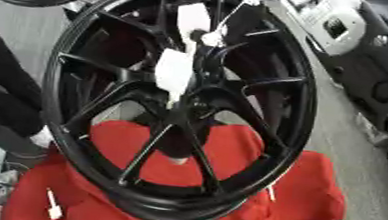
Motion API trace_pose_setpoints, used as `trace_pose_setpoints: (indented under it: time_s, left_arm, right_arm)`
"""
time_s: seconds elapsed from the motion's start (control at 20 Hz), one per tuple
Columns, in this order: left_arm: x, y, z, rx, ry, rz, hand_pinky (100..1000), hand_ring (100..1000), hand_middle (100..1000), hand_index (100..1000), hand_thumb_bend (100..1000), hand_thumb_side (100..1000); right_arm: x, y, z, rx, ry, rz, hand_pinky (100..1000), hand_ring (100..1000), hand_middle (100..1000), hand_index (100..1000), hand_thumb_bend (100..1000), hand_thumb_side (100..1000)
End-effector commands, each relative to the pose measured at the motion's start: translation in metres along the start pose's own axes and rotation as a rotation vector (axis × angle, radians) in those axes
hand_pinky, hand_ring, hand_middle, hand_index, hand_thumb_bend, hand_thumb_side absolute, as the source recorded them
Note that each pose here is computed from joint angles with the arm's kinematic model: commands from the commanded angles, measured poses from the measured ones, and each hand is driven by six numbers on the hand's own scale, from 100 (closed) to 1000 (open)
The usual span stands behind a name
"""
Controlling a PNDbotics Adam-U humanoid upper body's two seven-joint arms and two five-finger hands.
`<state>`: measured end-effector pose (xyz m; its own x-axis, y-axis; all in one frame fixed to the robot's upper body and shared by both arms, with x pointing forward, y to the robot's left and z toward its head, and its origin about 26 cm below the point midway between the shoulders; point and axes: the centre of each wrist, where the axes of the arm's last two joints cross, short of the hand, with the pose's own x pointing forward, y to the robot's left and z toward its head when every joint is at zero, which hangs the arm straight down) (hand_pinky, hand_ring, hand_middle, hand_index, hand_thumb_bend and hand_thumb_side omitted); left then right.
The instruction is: Pull the pin out of the wheel hub.
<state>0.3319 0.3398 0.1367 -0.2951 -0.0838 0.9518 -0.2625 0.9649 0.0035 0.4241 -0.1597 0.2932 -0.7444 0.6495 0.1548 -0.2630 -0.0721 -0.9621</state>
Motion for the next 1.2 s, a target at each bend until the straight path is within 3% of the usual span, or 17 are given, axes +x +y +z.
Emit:
trace_pose_setpoints:
  time_s: [0.05, 0.45, 0.7, 0.9, 1.2]
  left_arm:
    - [0.0077, 0.0053, -0.0036, 0.003, -0.023, -0.017, 762, 789, 723, 789, 100, 805]
    - [0.007, 0.0053, -0.0035, 0.0, -0.019, -0.019, 763, 790, 724, 789, 100, 805]
    - [0.0067, 0.0052, -0.0036, -0.002, -0.017, -0.021, 764, 791, 725, 789, 100, 807]
    - [0.0056, 0.0055, -0.0035, -0.002, -0.013, -0.022, 764, 791, 725, 790, 100, 807]
    - [0.0044, 0.0065, -0.0032, 0.001, -0.01, -0.028, 765, 792, 726, 790, 100, 807]
  right_arm:
    - [-0.0036, -0.0088, 0.0085, -0.024, 0.013, 0.019, 850, 823, 700, 807, 246, 237]
    - [-0.0065, -0.0067, 0.0125, -0.03, 0.022, 0.008, 844, 817, 669, 783, 221, 215]
    - [-0.0057, -0.0082, 0.0132, -0.062, 0.021, -0.038, 835, 796, 572, 708, 100, 195]
    - [-0.0026, -0.0112, 0.0146, -0.096, 0.014, -0.11, 825, 770, 495, 640, 100, 211]
    - [-0.0004, -0.0145, 0.017, -0.15, 0.032, -0.196, 795, 706, 364, 501, 100, 156]
